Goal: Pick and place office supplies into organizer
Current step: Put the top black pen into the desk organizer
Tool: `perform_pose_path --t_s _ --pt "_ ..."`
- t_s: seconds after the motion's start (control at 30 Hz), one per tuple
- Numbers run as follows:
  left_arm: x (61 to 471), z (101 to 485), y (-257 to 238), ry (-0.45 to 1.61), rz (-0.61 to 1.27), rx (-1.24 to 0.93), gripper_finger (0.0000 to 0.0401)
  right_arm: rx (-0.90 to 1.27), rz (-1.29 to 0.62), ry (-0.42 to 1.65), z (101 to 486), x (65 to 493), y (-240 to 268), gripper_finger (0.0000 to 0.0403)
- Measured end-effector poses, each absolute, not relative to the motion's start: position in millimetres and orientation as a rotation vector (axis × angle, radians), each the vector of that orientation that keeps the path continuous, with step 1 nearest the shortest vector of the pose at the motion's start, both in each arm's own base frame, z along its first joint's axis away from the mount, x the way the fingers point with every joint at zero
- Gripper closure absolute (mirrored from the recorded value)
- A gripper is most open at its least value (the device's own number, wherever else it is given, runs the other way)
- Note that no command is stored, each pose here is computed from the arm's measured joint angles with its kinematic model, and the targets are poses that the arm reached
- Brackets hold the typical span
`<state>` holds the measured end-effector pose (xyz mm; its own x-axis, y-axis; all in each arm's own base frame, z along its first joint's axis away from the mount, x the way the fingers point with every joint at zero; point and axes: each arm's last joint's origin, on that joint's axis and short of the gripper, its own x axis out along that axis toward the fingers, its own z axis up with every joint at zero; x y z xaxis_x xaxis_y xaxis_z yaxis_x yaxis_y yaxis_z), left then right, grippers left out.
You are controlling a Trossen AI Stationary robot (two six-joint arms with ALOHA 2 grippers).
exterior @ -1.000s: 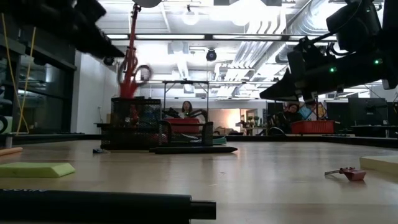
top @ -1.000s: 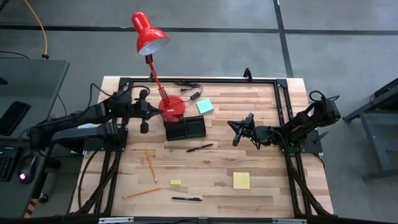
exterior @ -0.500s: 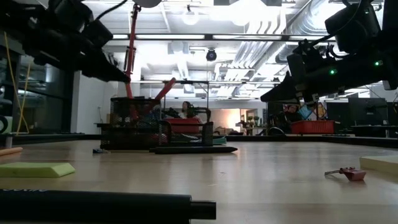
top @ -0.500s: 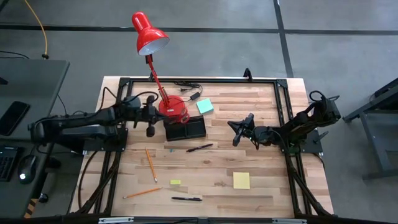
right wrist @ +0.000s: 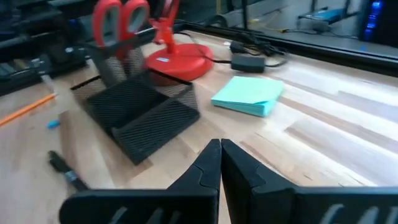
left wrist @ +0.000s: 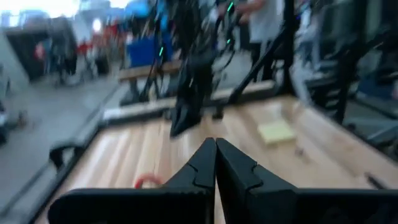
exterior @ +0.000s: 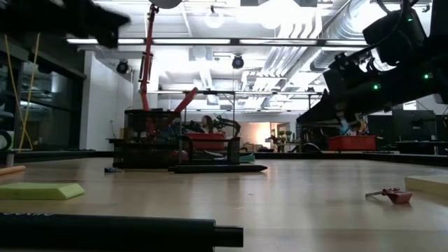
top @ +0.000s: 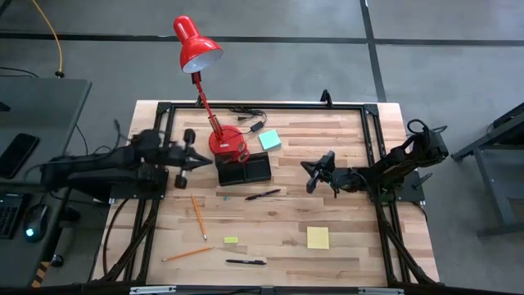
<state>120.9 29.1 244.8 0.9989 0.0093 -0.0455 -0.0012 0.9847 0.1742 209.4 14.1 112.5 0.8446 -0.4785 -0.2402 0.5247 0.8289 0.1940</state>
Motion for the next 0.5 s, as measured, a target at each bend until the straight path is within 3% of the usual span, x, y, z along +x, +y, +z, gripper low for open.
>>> perform_pose_path --t_s 0.13,0.3,0.5 --pt "104.2 254.9 18.8 -0.052 -0.035 0.225 0.0400 0.228 -0.366 0.144 120.8 213.5 18.6 0.0402" --pt "91.0 250.6 10.1 -0.033 -0.091 0.234 0.0400 0.284 -0.148 0.075 133.8 223.3 25.6 0.0402" --pt "91.8 235.5 4.1 0.016 -0.123 0.225 0.0398 0.239 -0.060 0.194 145.8 256.7 34.1 0.0402"
